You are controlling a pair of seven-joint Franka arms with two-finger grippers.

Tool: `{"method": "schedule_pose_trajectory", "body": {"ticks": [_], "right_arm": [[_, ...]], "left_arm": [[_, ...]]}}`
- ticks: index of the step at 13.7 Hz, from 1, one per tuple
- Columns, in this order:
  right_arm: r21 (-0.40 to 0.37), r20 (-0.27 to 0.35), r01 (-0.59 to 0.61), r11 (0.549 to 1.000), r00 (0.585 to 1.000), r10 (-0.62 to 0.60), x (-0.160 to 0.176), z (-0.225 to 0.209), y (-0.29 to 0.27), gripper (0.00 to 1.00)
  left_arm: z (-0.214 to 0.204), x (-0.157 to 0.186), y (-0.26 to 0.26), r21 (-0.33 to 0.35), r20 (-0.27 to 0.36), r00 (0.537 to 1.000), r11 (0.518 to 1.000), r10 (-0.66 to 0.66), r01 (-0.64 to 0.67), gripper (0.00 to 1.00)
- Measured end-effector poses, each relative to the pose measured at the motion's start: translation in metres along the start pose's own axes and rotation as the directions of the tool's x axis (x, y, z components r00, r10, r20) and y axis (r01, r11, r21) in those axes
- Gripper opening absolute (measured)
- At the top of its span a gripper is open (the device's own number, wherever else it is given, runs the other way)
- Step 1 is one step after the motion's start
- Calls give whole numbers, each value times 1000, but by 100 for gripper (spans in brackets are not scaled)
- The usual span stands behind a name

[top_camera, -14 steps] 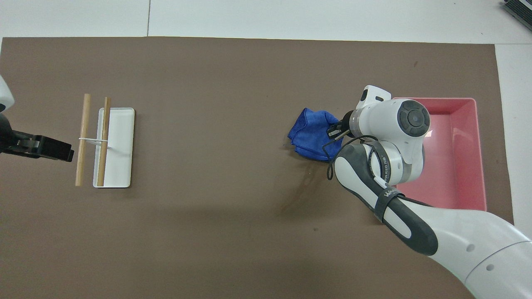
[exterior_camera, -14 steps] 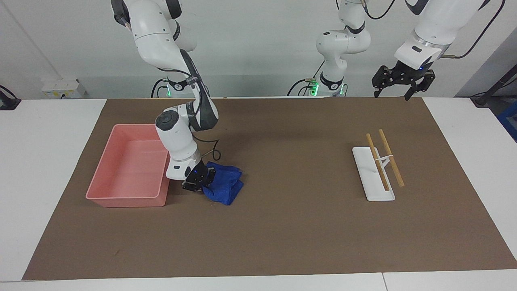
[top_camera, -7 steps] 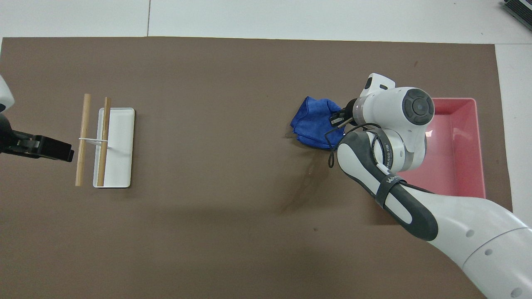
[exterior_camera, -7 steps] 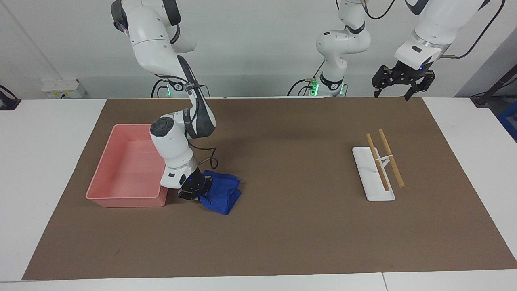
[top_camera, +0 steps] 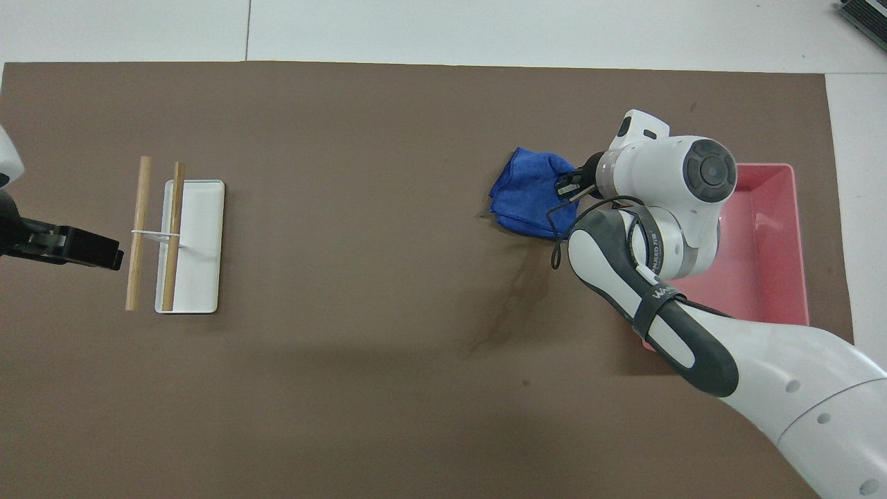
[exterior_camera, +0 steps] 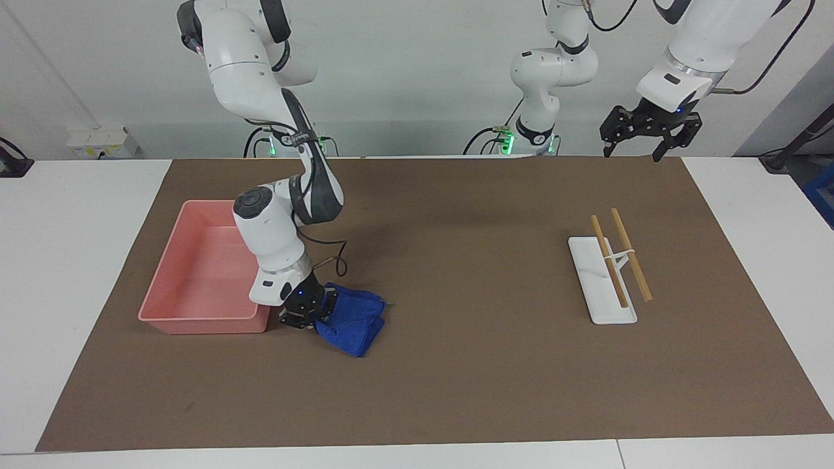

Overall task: Wipe water with towel using both arms
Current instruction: 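Wipe the towel again across the spill away from the robot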

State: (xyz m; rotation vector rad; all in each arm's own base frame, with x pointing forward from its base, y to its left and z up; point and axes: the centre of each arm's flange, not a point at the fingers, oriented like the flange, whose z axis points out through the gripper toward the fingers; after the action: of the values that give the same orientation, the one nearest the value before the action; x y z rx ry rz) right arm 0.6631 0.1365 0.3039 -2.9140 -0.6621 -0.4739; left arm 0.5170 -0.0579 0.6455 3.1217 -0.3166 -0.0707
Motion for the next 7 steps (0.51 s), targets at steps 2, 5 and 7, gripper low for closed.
{"method": "schedule_pose_trajectory", "body": {"ticks": [2,5,7], "right_arm": [[-3,3,2,1000,1000,-2,-3,10,2,13],[-13,-14,28,1000,1000,-28,-3,16,3,13],[-13,-15,29,1000,999,-29,-3,16,3,13]], "left_arm": [[0,0,0,0,0,1000,1000,0,0,100],[0,0,0,0,0,1000,1000,0,0,100],[0,0,0,0,0,1000,1000,0,0,100]]}}
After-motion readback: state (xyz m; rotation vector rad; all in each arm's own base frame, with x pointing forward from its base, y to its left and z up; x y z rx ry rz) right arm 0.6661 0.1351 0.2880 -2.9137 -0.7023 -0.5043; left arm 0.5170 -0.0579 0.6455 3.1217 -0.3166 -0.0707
